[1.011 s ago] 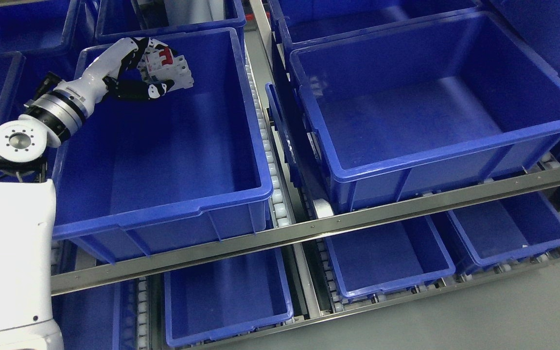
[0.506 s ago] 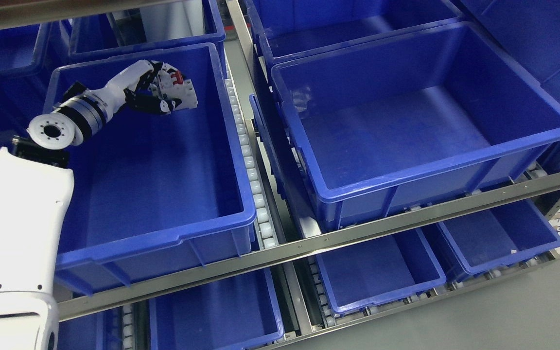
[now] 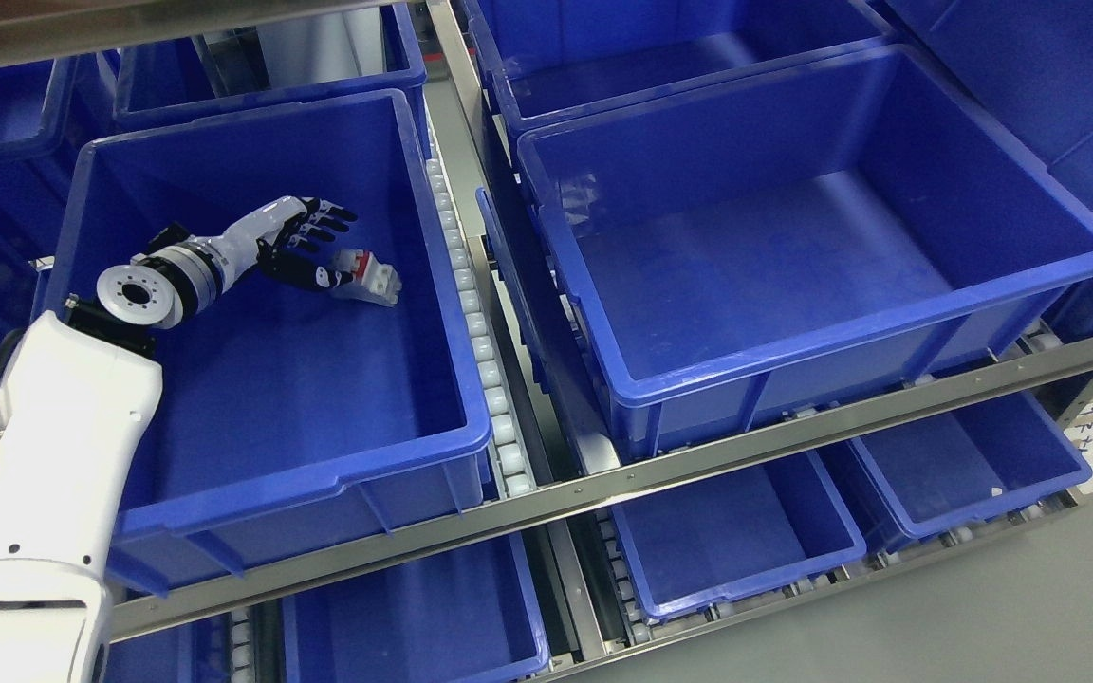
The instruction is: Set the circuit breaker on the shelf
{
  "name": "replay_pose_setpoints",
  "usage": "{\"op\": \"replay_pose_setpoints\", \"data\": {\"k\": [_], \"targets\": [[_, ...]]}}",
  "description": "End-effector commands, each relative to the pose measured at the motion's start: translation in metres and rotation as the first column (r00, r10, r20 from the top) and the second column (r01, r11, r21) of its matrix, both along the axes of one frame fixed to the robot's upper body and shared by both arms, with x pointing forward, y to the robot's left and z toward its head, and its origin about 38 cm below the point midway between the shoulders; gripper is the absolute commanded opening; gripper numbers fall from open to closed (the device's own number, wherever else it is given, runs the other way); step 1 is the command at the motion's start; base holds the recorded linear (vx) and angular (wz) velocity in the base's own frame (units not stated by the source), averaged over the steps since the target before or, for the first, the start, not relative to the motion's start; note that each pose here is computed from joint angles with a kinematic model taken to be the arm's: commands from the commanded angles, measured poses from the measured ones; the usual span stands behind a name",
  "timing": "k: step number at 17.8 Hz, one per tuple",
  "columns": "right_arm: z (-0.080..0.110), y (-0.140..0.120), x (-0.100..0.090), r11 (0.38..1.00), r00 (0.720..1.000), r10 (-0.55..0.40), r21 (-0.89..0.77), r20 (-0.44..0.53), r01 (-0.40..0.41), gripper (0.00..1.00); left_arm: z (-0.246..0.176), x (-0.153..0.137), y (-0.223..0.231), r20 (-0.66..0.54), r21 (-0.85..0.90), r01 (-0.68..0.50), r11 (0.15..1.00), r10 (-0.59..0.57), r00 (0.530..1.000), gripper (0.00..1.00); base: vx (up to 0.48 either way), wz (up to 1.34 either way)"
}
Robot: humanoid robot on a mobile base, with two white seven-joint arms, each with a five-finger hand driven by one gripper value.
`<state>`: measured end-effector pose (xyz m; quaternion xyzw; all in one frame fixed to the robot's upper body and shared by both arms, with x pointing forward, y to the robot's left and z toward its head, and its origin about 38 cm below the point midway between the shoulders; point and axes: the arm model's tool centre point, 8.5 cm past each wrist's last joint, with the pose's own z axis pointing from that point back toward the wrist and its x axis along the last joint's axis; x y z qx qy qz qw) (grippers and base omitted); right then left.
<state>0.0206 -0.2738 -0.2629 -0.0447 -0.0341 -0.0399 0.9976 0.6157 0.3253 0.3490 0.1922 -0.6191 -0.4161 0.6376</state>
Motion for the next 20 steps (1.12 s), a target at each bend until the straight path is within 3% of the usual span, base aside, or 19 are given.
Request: {"op": "replay_pose_setpoints", "data": {"k": [1,4,7,8,10,13,15,17,19,20], "targets": [[0.001,-0.011,-0.001,1.0,1.0,0.001,-0.018,0.0,-0.001,1.0,-0.035,0.001,0.016,-0.118,0.046,-0.047,0.998,0.052,0.992,0.75,0.0,0.0],[0.001,-0.011,-0.001,1.0,1.0,0.001,-0.018,0.0,-0.001,1.0,0.0,0.004,0.013,-0.056,0.024,-0.043,0.999,0.044,0.997,0.85,0.0,0.0],[0.001,-0.011,-0.001,1.0,1.0,0.001,-0.018,0.0,-0.001,1.0,0.088,-0.001,0.015,0.128,-0.084,-0.037,0.996,0.047,0.991,0.93,0.0,0.0],[0.001,-0.011,0.0,1.0,1.0,0.001,-0.018,0.001,-0.001,1.0,0.122,-0.006,0.016,0.228,-0.184,-0.028,0.982,0.071,0.971,0.99,0.0,0.0],[0.001,-0.011,0.0,1.0,1.0,0.001,-0.018,0.001,-0.001,1.0,0.16,-0.017,0.019,0.398,-0.454,0.015,0.891,0.188,0.898,1.0,0.0,0.0],[0.001,-0.011,0.0,1.0,1.0,0.001,-0.018,0.001,-0.001,1.0,0.158,-0.025,0.017,0.442,-0.7,0.069,0.71,0.355,0.824,1.0,0.0,0.0],[0.001,-0.011,0.0,1.0,1.0,0.001,-0.018,0.001,-0.001,1.0,0.137,-0.03,0.013,0.448,-0.712,0.068,0.699,0.378,0.81,1.0,0.0,0.0],[0.001,-0.011,0.0,1.0,1.0,0.001,-0.018,0.001,-0.001,1.0,0.134,-0.053,0.01,0.512,-0.695,0.097,0.712,0.397,0.761,1.0,0.0,0.0],[0.001,-0.011,-0.001,1.0,1.0,0.001,-0.018,0.0,-0.001,1.0,0.144,-0.096,0.027,0.569,-0.676,0.078,0.733,0.452,0.687,1.0,0.0,0.0],[0.001,-0.011,0.0,1.0,1.0,0.001,-0.018,0.001,-0.001,1.0,0.145,-0.114,0.032,0.559,-0.686,0.05,0.726,0.481,0.676,1.0,0.0,0.0]]}}
